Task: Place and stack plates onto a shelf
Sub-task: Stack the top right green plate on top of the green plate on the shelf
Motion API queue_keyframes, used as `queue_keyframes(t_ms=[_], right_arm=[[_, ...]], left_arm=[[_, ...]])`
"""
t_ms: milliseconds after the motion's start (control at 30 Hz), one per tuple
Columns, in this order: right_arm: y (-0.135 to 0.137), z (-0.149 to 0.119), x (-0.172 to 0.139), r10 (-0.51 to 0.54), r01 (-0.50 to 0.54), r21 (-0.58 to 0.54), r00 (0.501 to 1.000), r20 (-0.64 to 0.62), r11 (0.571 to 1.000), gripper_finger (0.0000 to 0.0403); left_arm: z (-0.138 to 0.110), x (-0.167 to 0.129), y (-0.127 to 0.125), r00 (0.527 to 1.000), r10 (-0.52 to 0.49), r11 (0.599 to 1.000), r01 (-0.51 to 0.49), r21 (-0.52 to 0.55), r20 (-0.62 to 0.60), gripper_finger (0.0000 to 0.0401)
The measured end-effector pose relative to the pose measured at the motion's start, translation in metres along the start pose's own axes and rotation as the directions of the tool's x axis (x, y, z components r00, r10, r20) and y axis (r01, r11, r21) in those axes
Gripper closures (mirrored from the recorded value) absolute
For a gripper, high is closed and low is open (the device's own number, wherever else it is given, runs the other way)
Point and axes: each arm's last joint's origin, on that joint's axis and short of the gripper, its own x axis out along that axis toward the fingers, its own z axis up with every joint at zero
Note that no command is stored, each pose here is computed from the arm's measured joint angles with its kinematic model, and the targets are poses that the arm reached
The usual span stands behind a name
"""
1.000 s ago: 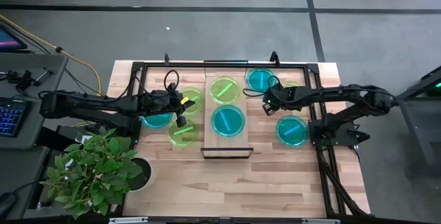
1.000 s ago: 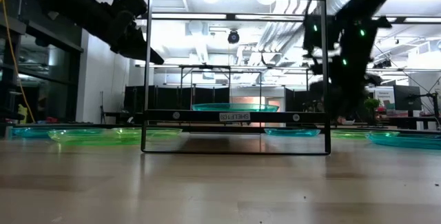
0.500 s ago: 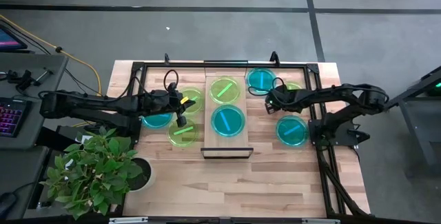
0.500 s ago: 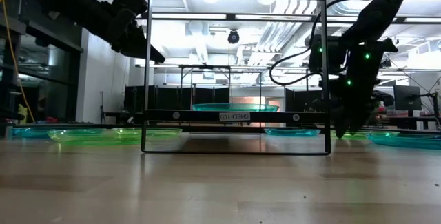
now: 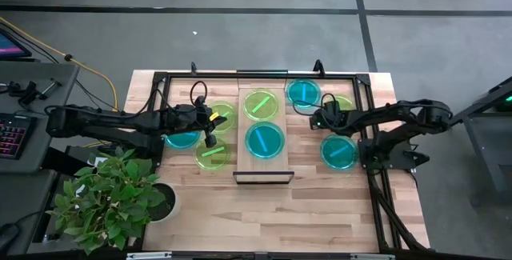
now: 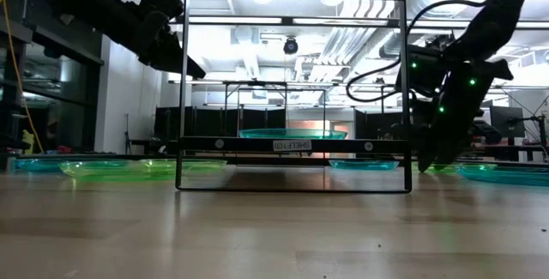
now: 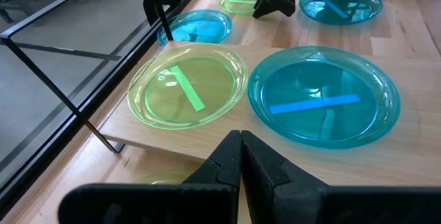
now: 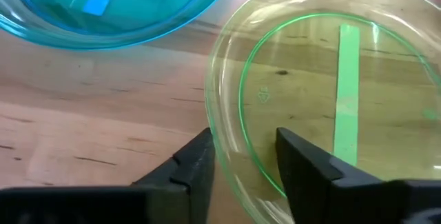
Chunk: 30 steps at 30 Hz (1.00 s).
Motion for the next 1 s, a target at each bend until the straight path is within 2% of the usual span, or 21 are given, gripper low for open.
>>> queue_keyframes(t_ms=[167,233,500,1000], right_arm=[[0.001,-0.005,-0.001,-0.003,0.004,-0.015,0.999,0.044,1.000,0.0369],[0.001,-0.005,-0.001,-0.016,0.018,-0.025,0.998,0.068,1.000,0.0393],[0.003,-0.003,-0.003,-0.003,0.009,-0.054,0.994,0.105,0.998,0.0401],[0.007,0.013,-0.036,0.195,-0.179,-0.094,0.957,0.216,0.979,0.0403]], left_arm=[[0.000,0.000,0.000,1.000,0.000,1.000,0.000,0.000,0.000,0.0401],[0.000,0.000,0.000,1.000,0.000,1.000,0.000,0.000,0.001,0.0401],[0.000,0.000,0.000,1.000,0.000,1.000,0.000,0.005,0.000,0.0401],[0.000,0.000,0.000,1.000,0.000,1.000,0.000,0.008,0.001,0.0401]])
